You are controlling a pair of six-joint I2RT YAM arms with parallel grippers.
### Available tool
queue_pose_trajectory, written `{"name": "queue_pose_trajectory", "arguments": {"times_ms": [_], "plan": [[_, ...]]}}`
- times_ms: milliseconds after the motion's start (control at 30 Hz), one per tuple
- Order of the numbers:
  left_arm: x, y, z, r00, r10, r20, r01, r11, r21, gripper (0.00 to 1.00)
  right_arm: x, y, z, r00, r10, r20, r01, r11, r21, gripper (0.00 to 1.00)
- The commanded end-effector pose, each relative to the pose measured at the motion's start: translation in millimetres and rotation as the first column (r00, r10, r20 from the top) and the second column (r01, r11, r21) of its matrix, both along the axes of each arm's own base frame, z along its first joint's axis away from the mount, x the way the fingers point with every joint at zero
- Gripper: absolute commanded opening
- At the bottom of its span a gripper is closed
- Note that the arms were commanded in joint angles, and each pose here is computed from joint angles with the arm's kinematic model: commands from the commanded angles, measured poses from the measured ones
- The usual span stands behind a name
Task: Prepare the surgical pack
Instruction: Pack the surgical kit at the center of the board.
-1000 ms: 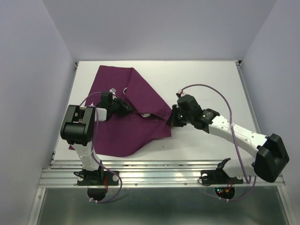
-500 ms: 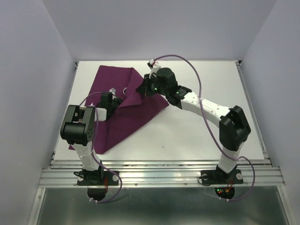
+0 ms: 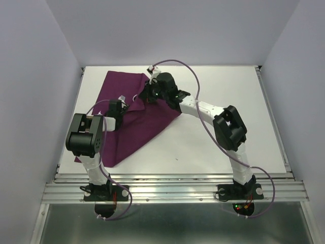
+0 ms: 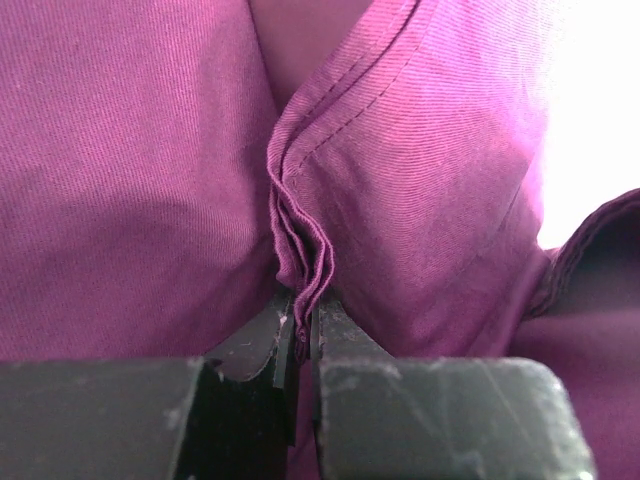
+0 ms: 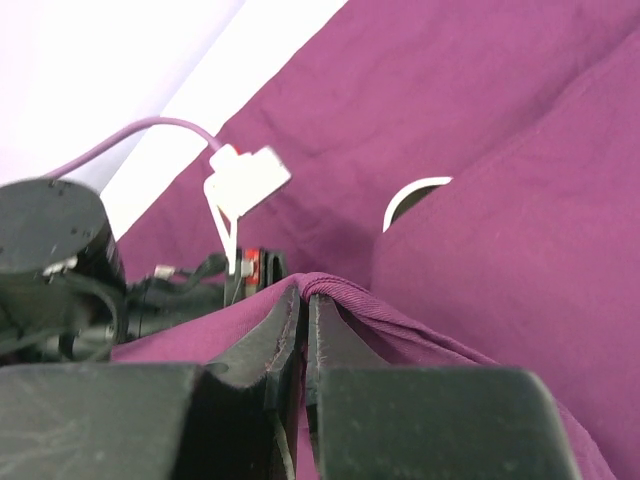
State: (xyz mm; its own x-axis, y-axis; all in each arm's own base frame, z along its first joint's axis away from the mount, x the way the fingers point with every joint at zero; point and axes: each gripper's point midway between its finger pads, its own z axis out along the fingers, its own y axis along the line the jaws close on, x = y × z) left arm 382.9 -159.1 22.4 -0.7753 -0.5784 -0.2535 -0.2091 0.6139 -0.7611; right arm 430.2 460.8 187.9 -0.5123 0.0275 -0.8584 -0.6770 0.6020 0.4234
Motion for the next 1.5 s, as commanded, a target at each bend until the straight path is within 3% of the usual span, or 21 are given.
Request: {"name": "queue_pose_trajectory", "arguments": {"times_ms": [0, 800, 833, 900, 933, 1033, 1167, 1467], "plan": [[-21.0, 8.7, -31.9, 0.995, 0.003, -0.1, 0.003, 0.998, 0.066, 0.0, 16.2, 22.0, 62.9, 0.987, 0.009, 0.158, -0.029, 0.992, 0.125, 0.01], [-21.6, 13.5, -25.6, 0.995, 0.012, -0.102, -0.002, 0.995, 0.095, 0.0, 28.8, 30.7, 15.3, 0.996, 0.049, 0.076, -0.056, 0.994, 0.092, 0.01], [-22.0, 13.5, -25.3, 0.994, 0.012, -0.106, -0.002, 0.995, 0.095, 0.02, 33.3, 27.4, 14.6, 0.997, 0.042, 0.071, -0.049, 0.994, 0.095, 0.01], [-22.2, 14.2, -24.9, 0.994, 0.015, -0.11, -0.004, 0.995, 0.1, 0.16, 33.4, 28.6, 8.6, 0.997, 0.046, 0.06, -0.051, 0.994, 0.093, 0.02], [-22.4, 14.7, -23.5, 0.993, 0.017, -0.113, -0.006, 0.995, 0.102, 0.29, 32.9, 29.4, 8.2, 0.997, 0.049, 0.054, -0.054, 0.994, 0.097, 0.02], [-23.4, 17.0, -19.6, 0.993, 0.025, -0.113, -0.012, 0.993, 0.115, 0.5, 36.1, 28.1, 0.1, 0.998, 0.058, 0.032, -0.061, 0.993, 0.1, 0.05], [-24.7, 22.6, -12.1, 0.992, 0.053, -0.113, -0.036, 0.989, 0.141, 0.59, 40.4, 27.2, -10.6, 0.998, 0.06, 0.006, -0.06, 0.993, 0.102, 0.05], [-37.4, 38.8, -9.8, 0.981, 0.108, -0.161, -0.07, 0.972, 0.225, 0.6, 40.2, 32.2, -31.6, 0.996, 0.073, -0.04, -0.069, 0.992, 0.103, 0.05]]}}
